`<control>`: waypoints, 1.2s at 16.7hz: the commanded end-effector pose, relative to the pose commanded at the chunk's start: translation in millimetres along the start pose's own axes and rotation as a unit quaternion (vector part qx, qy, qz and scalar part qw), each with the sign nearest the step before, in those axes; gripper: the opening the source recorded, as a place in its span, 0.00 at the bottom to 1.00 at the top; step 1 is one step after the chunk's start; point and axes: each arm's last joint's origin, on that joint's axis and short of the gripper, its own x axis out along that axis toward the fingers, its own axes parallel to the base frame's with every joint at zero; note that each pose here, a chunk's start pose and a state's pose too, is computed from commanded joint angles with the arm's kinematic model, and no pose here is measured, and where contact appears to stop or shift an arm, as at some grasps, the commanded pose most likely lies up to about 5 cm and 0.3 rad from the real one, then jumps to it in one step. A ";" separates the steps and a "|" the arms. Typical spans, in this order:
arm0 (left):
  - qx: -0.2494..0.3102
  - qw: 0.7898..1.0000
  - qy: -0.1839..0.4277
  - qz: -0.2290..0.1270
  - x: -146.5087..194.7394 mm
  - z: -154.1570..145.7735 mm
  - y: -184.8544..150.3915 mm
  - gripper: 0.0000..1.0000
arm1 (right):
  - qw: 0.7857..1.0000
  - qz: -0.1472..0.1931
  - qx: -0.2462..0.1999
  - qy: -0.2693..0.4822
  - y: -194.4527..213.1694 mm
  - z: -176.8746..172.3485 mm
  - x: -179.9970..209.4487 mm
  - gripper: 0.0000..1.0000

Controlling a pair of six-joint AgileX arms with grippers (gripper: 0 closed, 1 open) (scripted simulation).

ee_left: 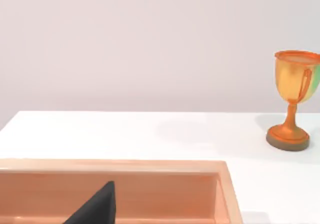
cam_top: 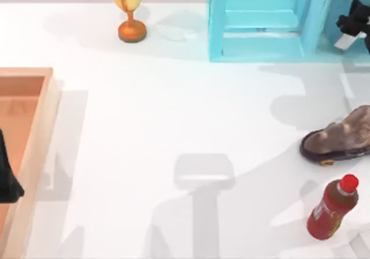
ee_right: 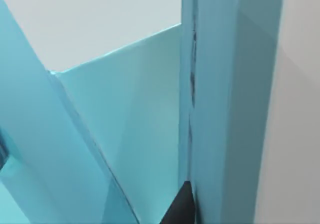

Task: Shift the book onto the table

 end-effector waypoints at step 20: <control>0.000 1.000 0.000 0.000 0.0 0.0 0.0 1.00 | 0.999 0.022 -0.006 -0.046 82.7 182.8 -141.2 0.00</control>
